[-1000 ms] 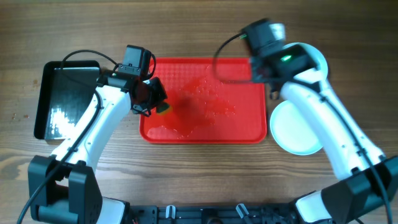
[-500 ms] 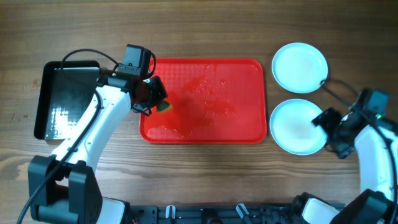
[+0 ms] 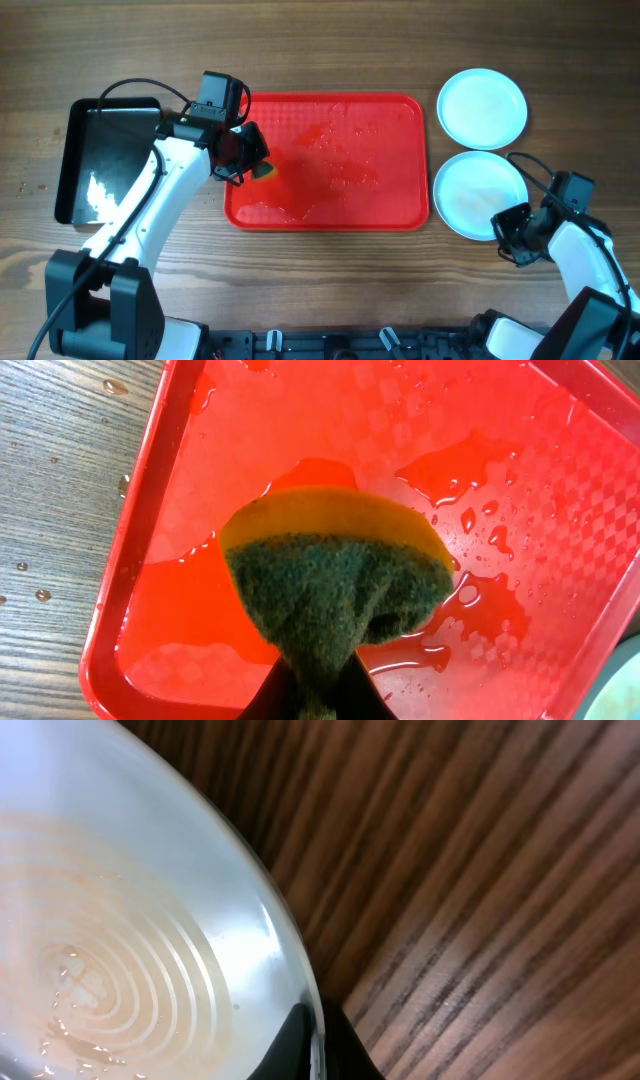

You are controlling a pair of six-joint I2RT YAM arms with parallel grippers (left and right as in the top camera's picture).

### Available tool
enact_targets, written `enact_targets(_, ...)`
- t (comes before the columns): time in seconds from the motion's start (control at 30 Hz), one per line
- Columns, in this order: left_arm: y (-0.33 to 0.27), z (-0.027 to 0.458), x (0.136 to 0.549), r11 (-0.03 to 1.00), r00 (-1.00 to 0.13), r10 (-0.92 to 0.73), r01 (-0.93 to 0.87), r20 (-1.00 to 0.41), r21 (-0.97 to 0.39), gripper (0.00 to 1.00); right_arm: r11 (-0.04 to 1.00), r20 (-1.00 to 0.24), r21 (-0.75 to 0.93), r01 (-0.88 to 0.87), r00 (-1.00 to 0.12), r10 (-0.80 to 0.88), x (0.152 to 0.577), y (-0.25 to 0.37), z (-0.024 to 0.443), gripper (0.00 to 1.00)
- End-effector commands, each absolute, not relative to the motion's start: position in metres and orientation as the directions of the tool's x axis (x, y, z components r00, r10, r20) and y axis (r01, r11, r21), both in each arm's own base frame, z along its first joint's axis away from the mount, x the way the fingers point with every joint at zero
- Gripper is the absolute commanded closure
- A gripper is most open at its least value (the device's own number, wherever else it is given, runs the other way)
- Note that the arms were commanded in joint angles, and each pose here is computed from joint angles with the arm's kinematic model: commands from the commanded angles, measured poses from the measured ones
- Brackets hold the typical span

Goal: Clean dirty plates on tray and stack at the side

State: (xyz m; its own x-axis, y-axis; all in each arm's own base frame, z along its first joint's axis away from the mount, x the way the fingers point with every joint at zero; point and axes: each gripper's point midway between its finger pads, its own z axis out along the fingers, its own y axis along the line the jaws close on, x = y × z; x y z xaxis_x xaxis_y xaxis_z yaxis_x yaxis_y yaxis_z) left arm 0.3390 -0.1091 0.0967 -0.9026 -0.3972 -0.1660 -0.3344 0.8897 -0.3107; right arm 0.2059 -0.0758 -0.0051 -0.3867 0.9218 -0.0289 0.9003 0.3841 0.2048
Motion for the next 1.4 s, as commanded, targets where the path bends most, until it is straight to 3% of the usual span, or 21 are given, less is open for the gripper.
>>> enact_targets(0.0,-0.112,0.092,0.337,0.889,-0.907,-0.394,-0.335,-0.149,-0.313,0.93,0.443,0.036,0.189,0.876,-0.457,0.889,0.197,-0.064,-0.017,0.96)
enact_targets(0.1,-0.112,0.092,0.337,0.889,-0.907,-0.394,-0.334,-0.151,-0.314,0.93,0.543,0.013,0.305,0.782,-0.574,0.819,0.222,-0.057,0.007,0.96)
enact_targets(0.23,-0.113,0.094,0.343,0.887,-0.903,-0.395,-0.326,-0.17,-0.327,0.93,0.73,-0.141,0.429,0.532,-0.759,0.636,0.259,-0.046,0.077,0.96)
enact_targets(0.47,-0.114,0.095,0.346,0.886,-0.9,-0.395,-0.321,-0.183,-0.336,0.93,0.927,-0.402,0.274,0.255,-0.846,0.351,0.307,-0.018,0.161,0.96)
enact_targets(0.6,-0.114,0.096,0.347,0.885,-0.9,-0.396,-0.32,-0.185,-0.337,0.94,0.986,-0.578,-0.006,0.166,-0.805,0.132,0.334,-0.003,0.203,0.96)
enact_targets(0.63,-0.115,0.096,0.348,0.885,-0.899,-0.396,-0.319,-0.188,-0.339,0.93,0.983,-0.612,-0.102,0.152,-0.789,0.058,0.338,0.004,0.211,0.96)
enact_targets(0.67,-0.115,0.096,0.348,0.885,-0.899,-0.396,-0.318,-0.19,-0.34,0.94,0.94,-0.657,-0.336,0.058,-0.73,-0.19,0.348,0.04,0.228,0.96)
enact_targets(0.73,-0.115,0.096,0.348,0.885,-0.899,-0.396,-0.318,-0.189,-0.34,0.94,0.893,-0.674,-0.445,0.065,-0.681,-0.287,0.352,0.061,0.237,0.96)
enact_targets(0.77,-0.115,0.096,0.348,0.885,-0.899,-0.396,-0.318,-0.189,-0.34,0.94,0.813,-0.646,-0.581,0.043,-0.632,-0.428,0.359,0.084,0.245,0.96)
enact_targets(0.83,-0.115,0.096,0.348,0.885,-0.899,-0.396,-0.319,-0.187,-0.339,0.94,0.676,-0.588,-0.731,0.09,-0.587,-0.557,0.366,0.105,0.255,0.96)
enact_targets(0.9,-0.115,0.096,0.347,0.885,-0.899,-0.396,-0.32,-0.186,-0.338,0.94,0.595,-0.53,-0.799,0.084,-0.567,-0.631,0.371,0.123,0.254,0.96)
enact_targets(1.0,-0.115,0.096,0.347,0.885,-0.899,-0.396,-0.319,-0.187,-0.338,0.94,0.627,-0.542,-0.778,0.041,-0.55,-0.636,0.377,0.139,0.24,0.96)
enact_targets(1.1,-0.115,0.096,0.347,0.885,-0.899,-0.396,-0.319,-0.187,-0.338,0.94,0.803,-0.647,-0.591,-0.077,-0.549,-0.528,0.381,0.162,0.211,0.96)
enact_targets(1.17,-0.114,0.096,0.347,0.885,-0.899,-0.396,-0.32,-0.186,-0.338,0.94,0.944,-0.708,-0.325,-0.051,-0.649,-0.279,0.388,0.149,0.184,0.96)
enact_targets(1.23,-0.114,0.096,0.347,0.885,-0.899,-0.396,-0.32,-0.186,-0.338,0.94,0.994,-0.665,-0.084,0.074,-0.747,-0.001,0.4,0.104,0.162,0.96)
enact_targets(1.37,-0.114,0.095,0.346,0.886,-0.9,-0.395,-0.321,-0.183,-0.336,0.94,0.928,-0.564,0.181,0.326,-0.739,0.369,0.411,-0.018,0.145,0.96)
